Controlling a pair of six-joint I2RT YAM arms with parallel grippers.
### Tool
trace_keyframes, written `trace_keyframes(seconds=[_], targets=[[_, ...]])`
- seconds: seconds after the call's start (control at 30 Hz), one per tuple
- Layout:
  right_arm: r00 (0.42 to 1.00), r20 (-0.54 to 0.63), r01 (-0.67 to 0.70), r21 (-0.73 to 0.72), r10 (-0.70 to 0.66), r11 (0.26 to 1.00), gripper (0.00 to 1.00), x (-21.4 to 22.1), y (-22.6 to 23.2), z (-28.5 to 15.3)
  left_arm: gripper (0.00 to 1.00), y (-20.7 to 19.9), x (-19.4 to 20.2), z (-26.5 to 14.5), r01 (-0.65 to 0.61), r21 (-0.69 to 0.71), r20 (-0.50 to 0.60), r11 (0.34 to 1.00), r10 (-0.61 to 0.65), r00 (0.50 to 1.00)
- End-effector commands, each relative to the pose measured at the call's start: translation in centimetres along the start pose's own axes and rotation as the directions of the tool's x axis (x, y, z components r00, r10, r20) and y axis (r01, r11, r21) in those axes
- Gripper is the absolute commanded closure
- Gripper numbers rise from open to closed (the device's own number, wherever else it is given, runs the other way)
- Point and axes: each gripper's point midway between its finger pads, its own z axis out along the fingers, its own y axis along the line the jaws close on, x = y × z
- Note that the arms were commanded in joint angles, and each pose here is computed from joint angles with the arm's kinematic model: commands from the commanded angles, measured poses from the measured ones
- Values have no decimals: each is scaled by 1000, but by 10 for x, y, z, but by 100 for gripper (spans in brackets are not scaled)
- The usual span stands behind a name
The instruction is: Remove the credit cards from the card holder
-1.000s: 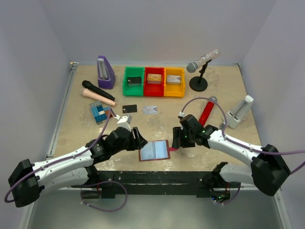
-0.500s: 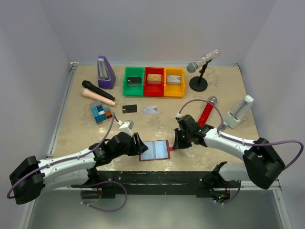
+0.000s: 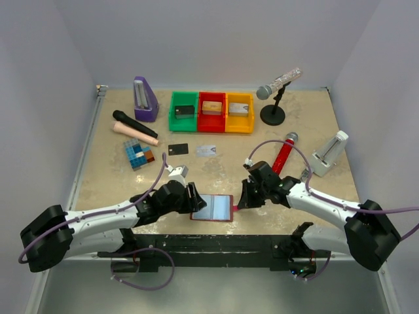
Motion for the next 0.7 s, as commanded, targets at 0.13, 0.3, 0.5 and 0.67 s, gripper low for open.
trace_keyframes(seconds=[0.13, 0.3, 0.5, 0.67], targets=[[1000, -6, 8, -44, -8, 999, 100, -2, 10, 3, 44, -20, -3, 6, -22, 48, 0, 999, 22, 1000], [1000, -10, 10, -54, -10, 999, 100, -2, 13, 3, 45, -14, 5, 11, -22, 17, -26, 1000, 23, 999], [1000, -18, 14, -63, -15, 998, 100, -2, 14, 4, 45, -11, 10, 14, -27, -1, -48, 1000, 27, 999], [999, -37, 12, -72, -15, 997, 100, 0, 16, 9, 46, -26, 19, 22, -46, 57, -95, 997, 51, 994]])
